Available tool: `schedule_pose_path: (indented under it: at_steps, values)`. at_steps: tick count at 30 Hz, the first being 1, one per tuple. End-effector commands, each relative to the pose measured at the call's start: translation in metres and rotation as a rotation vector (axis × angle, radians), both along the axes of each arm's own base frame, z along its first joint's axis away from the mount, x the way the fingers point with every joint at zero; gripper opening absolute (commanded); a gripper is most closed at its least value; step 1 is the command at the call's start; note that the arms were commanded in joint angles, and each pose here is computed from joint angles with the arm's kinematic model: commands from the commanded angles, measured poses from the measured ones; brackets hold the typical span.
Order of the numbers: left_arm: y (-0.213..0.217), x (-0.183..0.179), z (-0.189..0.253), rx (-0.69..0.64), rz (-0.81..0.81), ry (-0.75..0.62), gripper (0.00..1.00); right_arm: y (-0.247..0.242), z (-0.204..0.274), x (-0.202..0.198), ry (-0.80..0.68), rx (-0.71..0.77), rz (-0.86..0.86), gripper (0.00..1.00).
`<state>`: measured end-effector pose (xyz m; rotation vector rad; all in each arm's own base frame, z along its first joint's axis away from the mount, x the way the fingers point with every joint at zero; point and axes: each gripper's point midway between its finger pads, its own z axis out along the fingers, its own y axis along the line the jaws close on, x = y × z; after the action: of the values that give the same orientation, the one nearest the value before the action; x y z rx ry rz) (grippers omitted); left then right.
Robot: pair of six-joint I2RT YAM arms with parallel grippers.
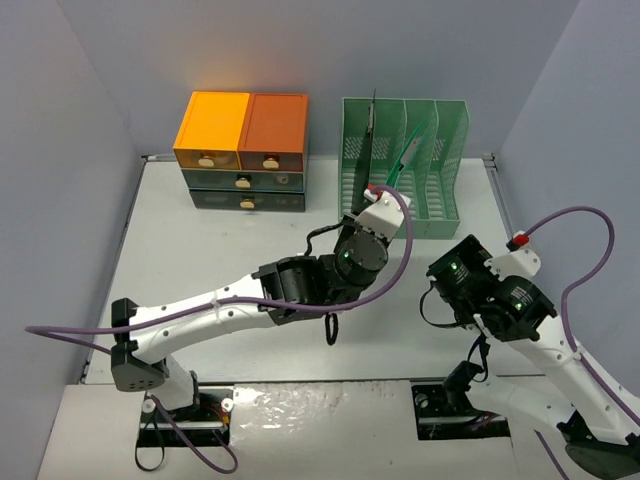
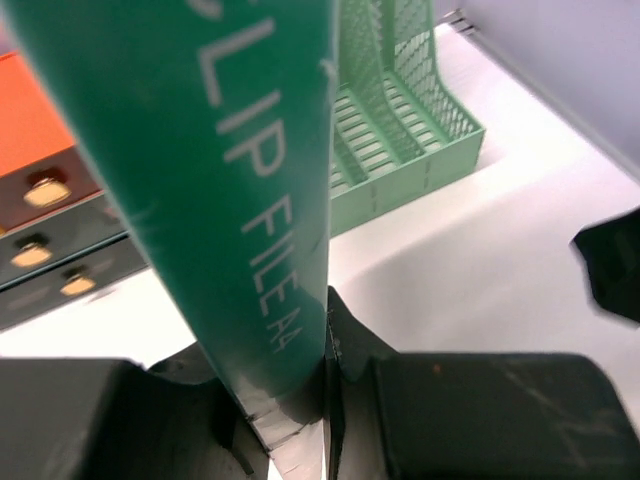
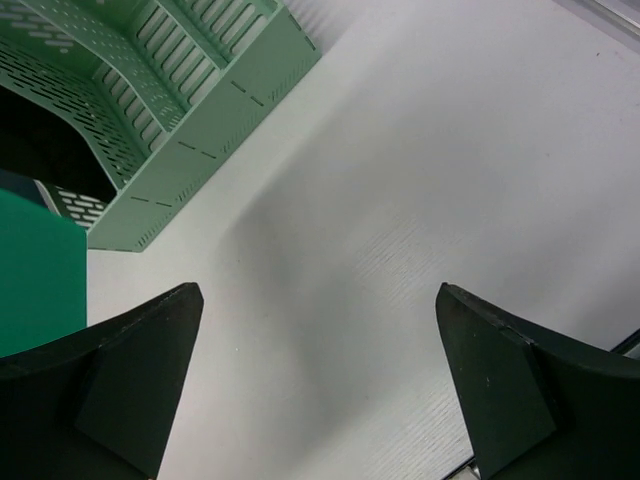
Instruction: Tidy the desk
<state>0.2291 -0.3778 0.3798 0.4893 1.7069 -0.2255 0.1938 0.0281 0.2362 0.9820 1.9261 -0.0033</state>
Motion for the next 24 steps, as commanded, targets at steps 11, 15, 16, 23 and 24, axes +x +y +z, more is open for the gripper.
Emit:
schedule_pose_path:
  at_steps: [11, 15, 16, 23, 24]
  values:
    - [-0.046, 0.073, 0.062, -0.139, -0.014, -0.066, 0.0, 0.009, -0.053, -0.033, 0.108, 0.156, 0.045, 1.0]
    - [-0.056, 0.096, 0.052, -0.128, 0.028, -0.083, 0.0, 0.011, -0.057, -0.038, 0.144, 0.141, 0.091, 1.0]
    - [-0.057, 0.1, 0.052, -0.13, 0.036, -0.09, 0.0, 0.012, -0.059, -0.039, 0.159, 0.136, 0.104, 1.0]
    - [-0.071, 0.12, 0.055, -0.142, 0.088, -0.152, 0.0, 0.017, -0.064, -0.048, 0.201, 0.152, 0.155, 1.0]
    - [-0.073, 0.124, 0.056, -0.146, 0.093, -0.157, 0.0, 0.017, -0.064, -0.049, 0.208, 0.148, 0.164, 1.0]
